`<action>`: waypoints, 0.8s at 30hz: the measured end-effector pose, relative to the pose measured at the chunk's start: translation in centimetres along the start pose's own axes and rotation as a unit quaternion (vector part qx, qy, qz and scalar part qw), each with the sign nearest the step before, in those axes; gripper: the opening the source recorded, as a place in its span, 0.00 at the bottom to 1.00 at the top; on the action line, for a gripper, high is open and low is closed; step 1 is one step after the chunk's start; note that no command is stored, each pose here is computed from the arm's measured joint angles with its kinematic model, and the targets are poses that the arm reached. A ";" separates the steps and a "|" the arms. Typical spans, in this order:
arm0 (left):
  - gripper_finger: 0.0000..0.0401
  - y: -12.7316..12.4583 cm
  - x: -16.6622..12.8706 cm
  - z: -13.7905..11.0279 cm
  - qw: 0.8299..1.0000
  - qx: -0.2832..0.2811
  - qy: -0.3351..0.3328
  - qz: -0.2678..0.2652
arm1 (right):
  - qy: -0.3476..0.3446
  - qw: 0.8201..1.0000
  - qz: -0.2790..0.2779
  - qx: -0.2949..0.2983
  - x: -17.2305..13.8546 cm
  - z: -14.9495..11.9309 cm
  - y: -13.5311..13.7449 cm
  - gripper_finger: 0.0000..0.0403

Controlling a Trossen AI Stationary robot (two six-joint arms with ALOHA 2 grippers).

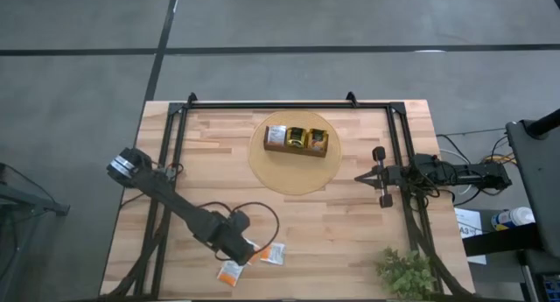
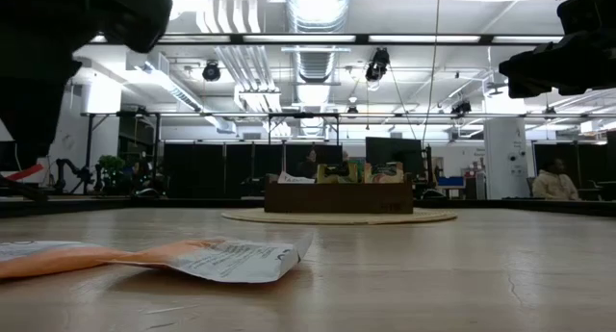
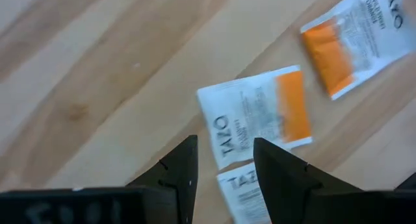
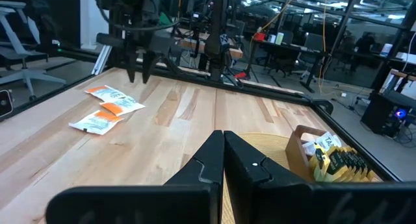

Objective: Pick & Place Tea
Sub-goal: Put the top left white tea bag into the left section of wooden organizer

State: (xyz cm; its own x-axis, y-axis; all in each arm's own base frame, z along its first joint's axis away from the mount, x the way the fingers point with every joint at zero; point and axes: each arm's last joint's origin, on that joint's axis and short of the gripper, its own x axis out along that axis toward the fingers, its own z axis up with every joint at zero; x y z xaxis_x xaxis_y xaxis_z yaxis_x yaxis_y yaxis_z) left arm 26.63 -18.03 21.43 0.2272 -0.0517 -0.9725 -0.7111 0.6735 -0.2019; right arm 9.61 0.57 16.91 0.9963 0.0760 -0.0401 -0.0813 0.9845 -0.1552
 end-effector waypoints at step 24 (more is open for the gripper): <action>0.35 -1.0 3.1 -0.1 0.998 -0.036 0.030 0.052 | 0.000 1.000 0.000 0.000 0.0 0.0 0.0 0.02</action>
State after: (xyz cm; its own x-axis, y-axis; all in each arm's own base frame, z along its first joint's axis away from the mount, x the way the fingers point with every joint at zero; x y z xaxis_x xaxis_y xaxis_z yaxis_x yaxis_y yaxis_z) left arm 27.99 -18.99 18.64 0.1111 -0.0298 -0.9934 -0.7758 0.6221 -0.1054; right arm 9.61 0.57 16.90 0.9963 0.0761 -0.0402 -0.0815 0.9845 -0.1552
